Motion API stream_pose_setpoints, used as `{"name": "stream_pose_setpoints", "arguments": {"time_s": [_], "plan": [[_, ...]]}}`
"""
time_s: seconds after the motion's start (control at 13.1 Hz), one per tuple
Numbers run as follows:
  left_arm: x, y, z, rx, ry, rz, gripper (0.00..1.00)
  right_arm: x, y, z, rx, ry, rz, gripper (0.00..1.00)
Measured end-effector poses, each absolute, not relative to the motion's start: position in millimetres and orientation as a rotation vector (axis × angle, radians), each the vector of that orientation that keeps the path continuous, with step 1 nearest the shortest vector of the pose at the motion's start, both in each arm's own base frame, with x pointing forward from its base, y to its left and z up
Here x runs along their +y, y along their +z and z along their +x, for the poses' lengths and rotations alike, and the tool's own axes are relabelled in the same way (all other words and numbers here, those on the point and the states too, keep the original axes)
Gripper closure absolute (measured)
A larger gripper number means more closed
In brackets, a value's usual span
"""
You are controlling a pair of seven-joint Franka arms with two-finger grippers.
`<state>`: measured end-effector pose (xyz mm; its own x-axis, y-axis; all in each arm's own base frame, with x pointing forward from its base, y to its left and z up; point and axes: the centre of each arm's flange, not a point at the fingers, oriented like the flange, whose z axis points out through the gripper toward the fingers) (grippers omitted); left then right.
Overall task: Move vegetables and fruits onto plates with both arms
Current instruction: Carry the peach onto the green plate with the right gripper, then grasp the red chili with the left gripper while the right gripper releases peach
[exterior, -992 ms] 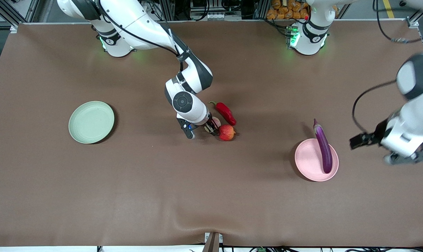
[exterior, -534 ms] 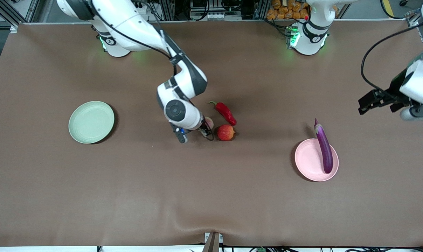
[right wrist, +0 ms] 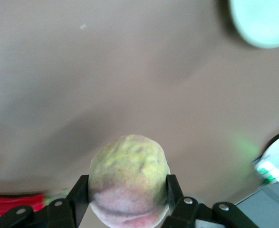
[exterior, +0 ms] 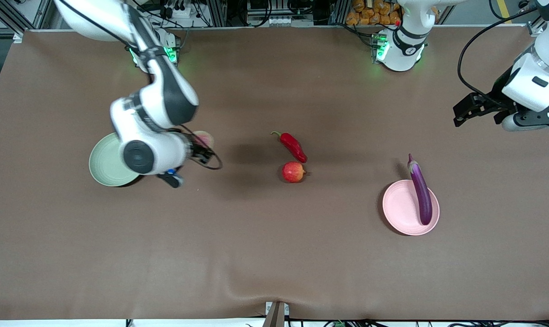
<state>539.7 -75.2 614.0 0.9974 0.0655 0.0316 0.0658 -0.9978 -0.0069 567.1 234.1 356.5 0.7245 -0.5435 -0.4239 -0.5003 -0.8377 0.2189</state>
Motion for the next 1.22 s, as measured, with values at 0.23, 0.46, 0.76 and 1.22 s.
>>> {"name": "stream_pose_setpoints", "arguments": {"time_s": [0.23,0.46,0.76,1.22], "plan": [[-74,612,540,-0.105,-0.042,-3.131,0.0,124,344,555,-0.599,-0.818,2.921,0.3],[-84,598,537,-0.106,0.012,-3.151,0.0,24,309,545,-0.528,-0.824,3.01,0.3],[-167,562,520,-0.239,0.107,-3.17,0.0,-67,254,516,-0.387,-0.745,3.145,0.3],[-361,437,471,-0.637,0.175,-3.141,0.0,-115,220,497,-0.287,-0.703,3.143,0.3]]}}
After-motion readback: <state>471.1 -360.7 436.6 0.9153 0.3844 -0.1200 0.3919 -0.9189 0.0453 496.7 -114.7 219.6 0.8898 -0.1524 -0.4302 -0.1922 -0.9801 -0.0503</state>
